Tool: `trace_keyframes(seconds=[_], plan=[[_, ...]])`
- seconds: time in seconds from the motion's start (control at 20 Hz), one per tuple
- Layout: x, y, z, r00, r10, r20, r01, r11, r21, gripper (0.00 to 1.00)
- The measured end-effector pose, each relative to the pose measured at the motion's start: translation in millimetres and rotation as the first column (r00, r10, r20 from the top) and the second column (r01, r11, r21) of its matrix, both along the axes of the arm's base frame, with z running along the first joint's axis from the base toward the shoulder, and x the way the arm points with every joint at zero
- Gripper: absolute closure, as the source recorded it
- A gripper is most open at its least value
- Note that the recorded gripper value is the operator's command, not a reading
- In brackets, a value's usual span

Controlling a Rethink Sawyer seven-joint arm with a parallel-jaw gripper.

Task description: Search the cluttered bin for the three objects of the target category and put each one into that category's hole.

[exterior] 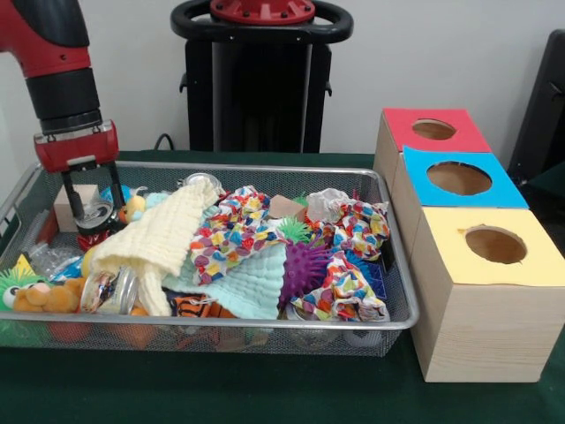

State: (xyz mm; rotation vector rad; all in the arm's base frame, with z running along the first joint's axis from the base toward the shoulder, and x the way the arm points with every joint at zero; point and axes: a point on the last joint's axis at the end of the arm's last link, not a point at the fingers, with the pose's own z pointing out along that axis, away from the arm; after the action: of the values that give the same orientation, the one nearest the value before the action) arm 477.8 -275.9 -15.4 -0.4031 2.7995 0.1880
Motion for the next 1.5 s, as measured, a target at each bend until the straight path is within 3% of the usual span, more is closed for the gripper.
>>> trace_keyframes(seconds=[0.65, 1.1, 1.5], plan=[[15.7, -17.3, -0.7, 0.9993, -0.026, 0.027, 0.027, 0.9995, -0.018, 0.00], [15.9, -22.3, -0.2, 0.9989, -0.036, 0.030, 0.036, 0.9992, -0.018, 0.00], [12.0, -30.5, 10.3, 0.9990, -0.035, -0.028, 0.034, 0.9990, -0.030, 0.00]])
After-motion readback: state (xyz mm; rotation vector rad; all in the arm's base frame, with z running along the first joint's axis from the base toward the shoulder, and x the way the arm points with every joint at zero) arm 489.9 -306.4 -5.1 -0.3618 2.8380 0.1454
